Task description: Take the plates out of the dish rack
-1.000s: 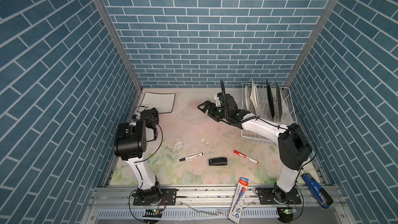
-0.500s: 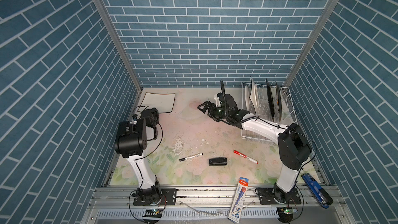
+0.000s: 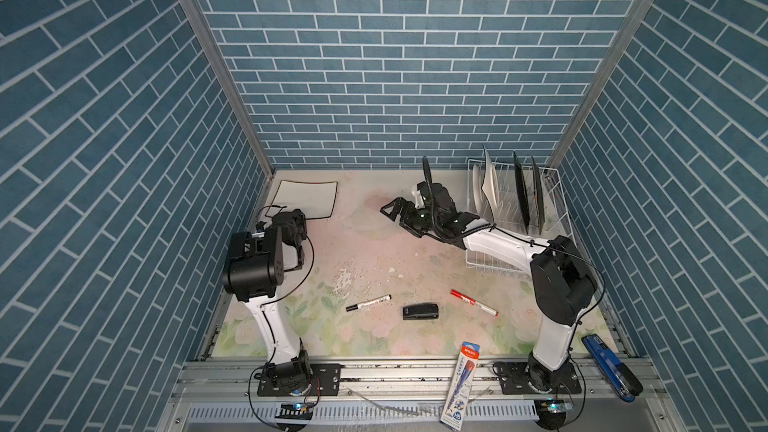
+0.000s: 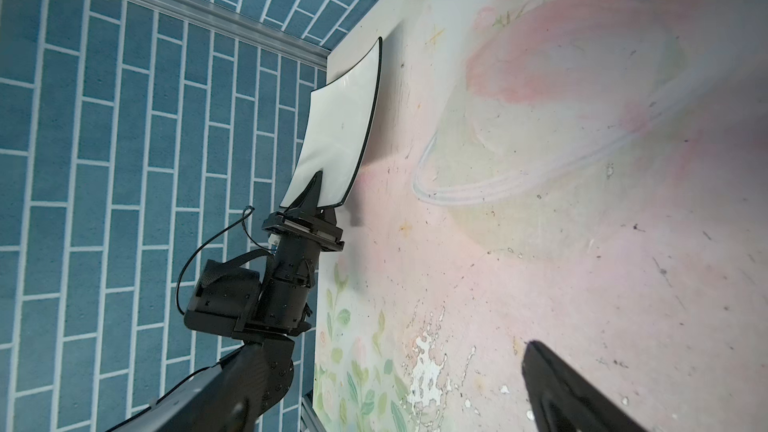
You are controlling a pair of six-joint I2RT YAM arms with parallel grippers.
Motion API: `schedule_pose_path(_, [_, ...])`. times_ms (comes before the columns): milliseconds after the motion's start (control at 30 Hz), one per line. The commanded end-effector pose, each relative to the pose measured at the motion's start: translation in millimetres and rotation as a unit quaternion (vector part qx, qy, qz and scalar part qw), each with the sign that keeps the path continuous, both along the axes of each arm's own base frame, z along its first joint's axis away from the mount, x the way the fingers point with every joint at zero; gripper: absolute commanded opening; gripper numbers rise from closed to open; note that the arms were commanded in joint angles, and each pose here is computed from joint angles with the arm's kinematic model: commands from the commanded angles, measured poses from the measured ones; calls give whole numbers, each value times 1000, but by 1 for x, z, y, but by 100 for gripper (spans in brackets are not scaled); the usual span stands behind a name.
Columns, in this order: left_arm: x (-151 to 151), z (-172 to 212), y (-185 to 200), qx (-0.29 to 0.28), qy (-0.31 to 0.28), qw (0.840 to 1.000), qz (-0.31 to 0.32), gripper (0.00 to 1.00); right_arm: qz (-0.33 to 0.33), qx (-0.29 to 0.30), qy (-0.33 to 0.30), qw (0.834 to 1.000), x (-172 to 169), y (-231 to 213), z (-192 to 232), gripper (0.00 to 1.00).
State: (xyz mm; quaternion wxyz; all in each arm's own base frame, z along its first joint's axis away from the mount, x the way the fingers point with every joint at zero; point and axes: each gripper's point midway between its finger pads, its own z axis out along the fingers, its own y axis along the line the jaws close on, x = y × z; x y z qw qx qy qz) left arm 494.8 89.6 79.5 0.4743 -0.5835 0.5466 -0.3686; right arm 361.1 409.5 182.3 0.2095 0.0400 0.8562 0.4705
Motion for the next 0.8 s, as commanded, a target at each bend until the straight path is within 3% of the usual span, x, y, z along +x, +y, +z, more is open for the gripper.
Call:
schedule_pose_path(0, [18,74,9,23,-128,991,3,0,2,25,-2,1000,5,10,13,97])
schedule_pose_path(767, [18,55,12,21,-109,994,5,0,5,30,9,1000,7,16,7,96])
